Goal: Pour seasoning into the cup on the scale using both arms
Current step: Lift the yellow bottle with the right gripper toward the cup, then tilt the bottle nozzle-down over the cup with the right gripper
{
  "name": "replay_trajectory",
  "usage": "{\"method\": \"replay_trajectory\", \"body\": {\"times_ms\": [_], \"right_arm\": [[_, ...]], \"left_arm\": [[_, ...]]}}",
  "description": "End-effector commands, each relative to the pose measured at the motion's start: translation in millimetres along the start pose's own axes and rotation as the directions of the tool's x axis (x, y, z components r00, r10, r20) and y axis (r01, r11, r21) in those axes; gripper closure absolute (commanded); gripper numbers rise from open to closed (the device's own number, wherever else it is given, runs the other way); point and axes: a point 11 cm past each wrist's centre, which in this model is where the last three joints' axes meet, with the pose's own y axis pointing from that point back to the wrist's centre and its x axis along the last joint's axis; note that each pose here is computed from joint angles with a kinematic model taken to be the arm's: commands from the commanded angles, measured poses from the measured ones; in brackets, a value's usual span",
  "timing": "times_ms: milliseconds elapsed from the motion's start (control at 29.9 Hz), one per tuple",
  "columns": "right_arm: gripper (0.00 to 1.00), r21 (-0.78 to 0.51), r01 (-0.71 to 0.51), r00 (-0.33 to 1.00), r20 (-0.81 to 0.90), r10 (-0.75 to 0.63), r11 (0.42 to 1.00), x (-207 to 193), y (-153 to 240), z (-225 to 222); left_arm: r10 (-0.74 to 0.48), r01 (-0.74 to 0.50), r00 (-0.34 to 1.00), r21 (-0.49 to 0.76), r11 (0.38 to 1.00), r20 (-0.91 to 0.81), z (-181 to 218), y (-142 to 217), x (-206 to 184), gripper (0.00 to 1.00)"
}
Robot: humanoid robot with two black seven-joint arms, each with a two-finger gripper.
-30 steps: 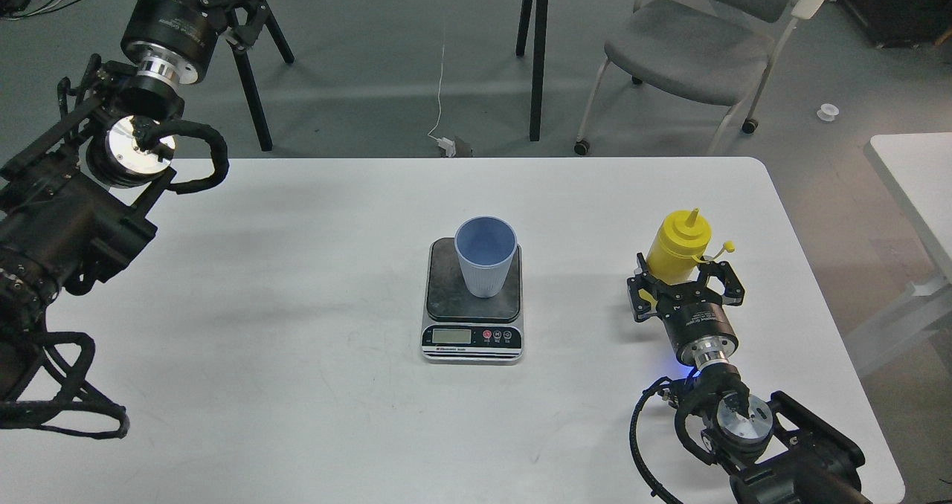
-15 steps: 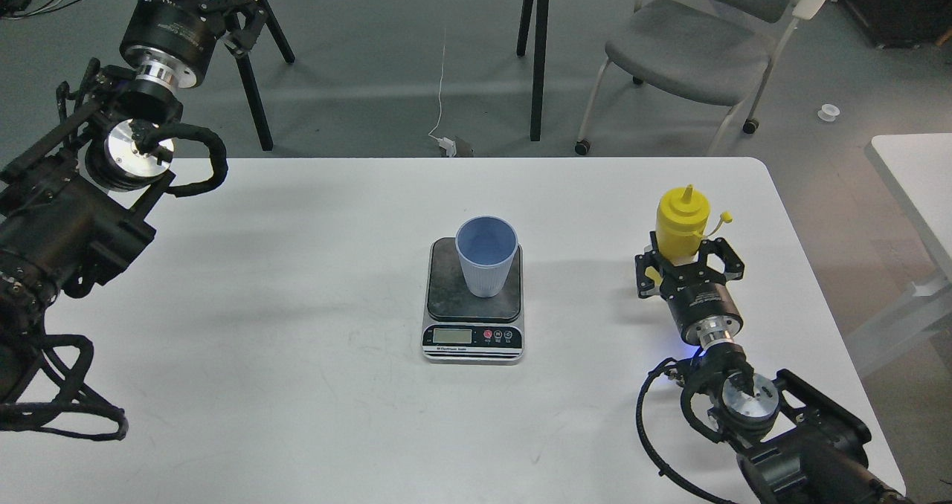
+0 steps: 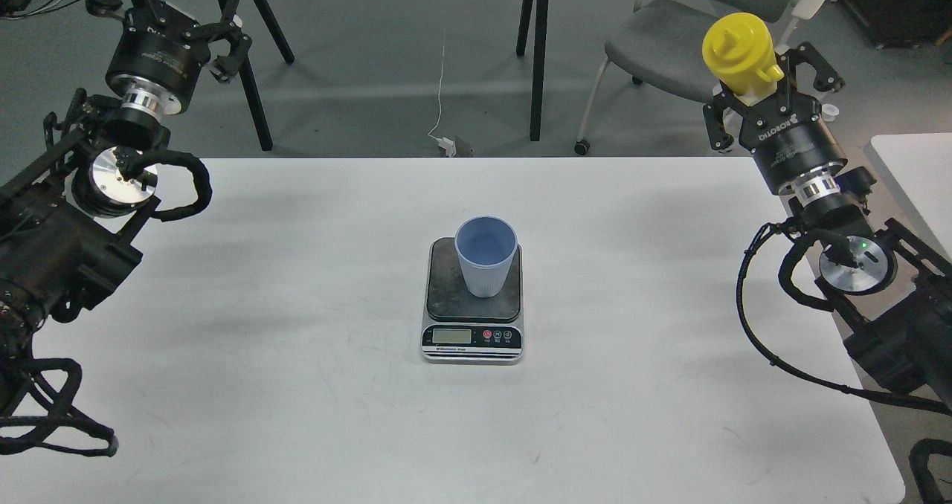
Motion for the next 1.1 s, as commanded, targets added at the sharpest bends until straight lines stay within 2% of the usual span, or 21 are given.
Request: {"method": "replay_trajectory", "body": {"times_ms": [0, 67, 201, 401, 602, 835, 936, 1069], "right_arm": [[0.59, -0.086, 0.104, 0.967, -0.225, -0.121, 0.991, -31.9, -20.9, 1.8], [0.59, -0.134, 0.136, 0.914, -0.366, -0.176, 0.982, -47.6, -27.4, 4.5], [0.59, -0.234, 0.178, 0.724, -0.627, -0.288, 0.956, -77.2, -36.9, 24.4], [0.59, -0.373, 0.227, 0.382, -0.815, -0.435, 0.900, -113.5, -46.3, 62.3], [0.59, -0.508, 0.268, 0.025, -0.846, -0.533, 0.819, -142.3, -46.4, 103.9], [0.59, -0.581, 0.262, -0.265, -0.811, -0.522, 0.770, -147.4, -45.1, 143.2], [0.59, -0.592, 0.258, -0.340, -0.796, -0.501, 0.764, -144.6, -45.8, 155.3], [0.59, -0.598, 0.261, -0.343, -0.791, -0.506, 0.758, -144.2, -44.4, 160.3]], "left_arm": [[0.028, -0.028, 1.000, 0.017, 0.999, 0.003, -5.4, 13.6, 15.7, 0.01], [0.048, -0.048, 0.999, 0.021, 0.999, 0.010, -5.6, 21.0, 24.9, 0.01], [0.083, -0.083, 0.997, 0.028, 0.996, 0.003, -11.2, 34.7, 38.9, 0.01], [0.101, -0.101, 0.995, 0.035, 0.994, 0.002, -15.1, 42.4, 46.1, 0.01], [0.101, -0.101, 0.995, 0.034, 0.994, 0.000, -15.6, 42.2, 45.7, 0.01], [0.100, -0.100, 0.995, 0.034, 0.994, -0.002, -16.9, 42.1, 45.1, 0.01], [0.100, -0.100, 0.995, 0.033, 0.994, -0.003, -16.6, 42.0, 45.1, 0.01], [0.100, -0.100, 0.995, 0.031, 0.994, -0.002, -15.7, 42.0, 45.4, 0.01]]}}
